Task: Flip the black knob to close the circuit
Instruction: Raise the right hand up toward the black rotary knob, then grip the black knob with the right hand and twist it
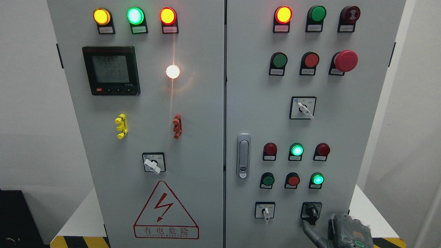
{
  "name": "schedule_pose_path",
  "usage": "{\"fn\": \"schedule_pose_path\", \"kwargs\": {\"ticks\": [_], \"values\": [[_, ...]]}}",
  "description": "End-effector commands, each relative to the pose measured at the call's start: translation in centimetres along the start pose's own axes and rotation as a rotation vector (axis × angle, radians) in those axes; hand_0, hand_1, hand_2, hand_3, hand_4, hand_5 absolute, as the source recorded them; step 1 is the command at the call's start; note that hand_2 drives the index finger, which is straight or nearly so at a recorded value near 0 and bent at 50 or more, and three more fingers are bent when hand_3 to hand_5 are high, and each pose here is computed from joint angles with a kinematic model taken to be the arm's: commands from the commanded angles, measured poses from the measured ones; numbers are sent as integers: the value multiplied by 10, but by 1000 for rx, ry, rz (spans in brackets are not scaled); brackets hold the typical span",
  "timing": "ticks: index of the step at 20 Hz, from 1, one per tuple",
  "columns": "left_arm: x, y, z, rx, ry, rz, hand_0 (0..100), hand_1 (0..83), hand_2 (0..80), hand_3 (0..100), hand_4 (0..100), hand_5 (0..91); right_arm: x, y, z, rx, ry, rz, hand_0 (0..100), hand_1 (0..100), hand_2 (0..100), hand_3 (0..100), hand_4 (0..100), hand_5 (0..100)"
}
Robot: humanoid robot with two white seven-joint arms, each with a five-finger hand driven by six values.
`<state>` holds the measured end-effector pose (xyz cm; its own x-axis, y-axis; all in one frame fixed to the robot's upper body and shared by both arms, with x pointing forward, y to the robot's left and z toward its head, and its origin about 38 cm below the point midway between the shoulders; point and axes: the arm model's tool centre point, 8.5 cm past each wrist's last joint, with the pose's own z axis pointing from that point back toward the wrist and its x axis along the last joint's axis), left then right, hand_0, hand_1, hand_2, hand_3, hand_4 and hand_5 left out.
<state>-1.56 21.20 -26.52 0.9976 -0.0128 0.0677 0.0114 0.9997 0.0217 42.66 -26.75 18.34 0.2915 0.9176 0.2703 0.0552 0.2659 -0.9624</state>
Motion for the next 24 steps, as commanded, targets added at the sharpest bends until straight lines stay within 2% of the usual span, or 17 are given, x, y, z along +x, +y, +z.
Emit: {"fn": "schedule_pose_path", "kwargs": {"ticks": [1, 24], "values": [[0, 0, 0, 1, 0, 0, 120, 556, 0, 0, 0, 0, -9, 0, -4, -2, 26, -5, 0, 0, 929, 1000, 957, 908], [0, 0, 0, 1, 0, 0, 120, 556, 0, 0, 0, 0, -19, -6, -6, -15, 43, -14, 0, 0, 926, 1000, 956, 902]]}}
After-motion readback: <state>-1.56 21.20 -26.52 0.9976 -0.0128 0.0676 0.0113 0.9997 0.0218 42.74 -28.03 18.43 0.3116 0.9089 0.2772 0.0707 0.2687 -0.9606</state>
